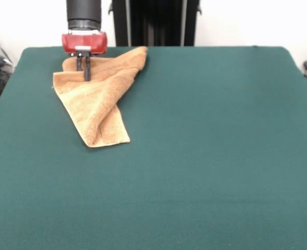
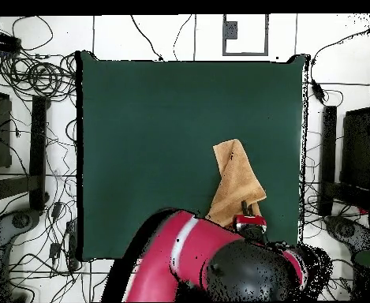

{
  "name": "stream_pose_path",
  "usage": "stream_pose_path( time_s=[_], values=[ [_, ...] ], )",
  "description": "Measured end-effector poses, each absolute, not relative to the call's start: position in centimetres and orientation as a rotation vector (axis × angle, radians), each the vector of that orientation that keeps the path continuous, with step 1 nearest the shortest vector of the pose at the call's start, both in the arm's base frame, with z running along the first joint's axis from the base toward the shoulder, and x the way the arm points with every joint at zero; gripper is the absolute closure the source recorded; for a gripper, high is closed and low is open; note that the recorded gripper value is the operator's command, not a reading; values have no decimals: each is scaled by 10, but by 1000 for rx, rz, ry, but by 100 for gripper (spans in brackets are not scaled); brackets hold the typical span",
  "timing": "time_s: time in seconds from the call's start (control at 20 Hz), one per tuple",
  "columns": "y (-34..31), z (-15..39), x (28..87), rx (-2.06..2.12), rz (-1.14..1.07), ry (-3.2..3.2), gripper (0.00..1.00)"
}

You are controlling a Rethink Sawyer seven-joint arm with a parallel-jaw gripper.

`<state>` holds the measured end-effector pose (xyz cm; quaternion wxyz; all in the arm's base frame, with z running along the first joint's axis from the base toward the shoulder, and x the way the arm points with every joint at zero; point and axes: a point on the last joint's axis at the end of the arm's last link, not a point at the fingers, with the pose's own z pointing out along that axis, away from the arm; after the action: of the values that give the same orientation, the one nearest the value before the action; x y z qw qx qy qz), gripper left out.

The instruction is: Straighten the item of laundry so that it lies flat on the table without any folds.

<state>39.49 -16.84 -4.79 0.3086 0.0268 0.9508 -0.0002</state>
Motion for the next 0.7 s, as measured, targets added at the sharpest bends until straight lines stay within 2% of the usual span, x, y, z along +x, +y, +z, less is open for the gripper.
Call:
stream_pose_path(
  time_s=[0.35,0.7],
  values=[
    [-157,-34,400,-44,-137,2660,100],
    [-158,-35,398,-60,-86,2687,100]
  ],
)
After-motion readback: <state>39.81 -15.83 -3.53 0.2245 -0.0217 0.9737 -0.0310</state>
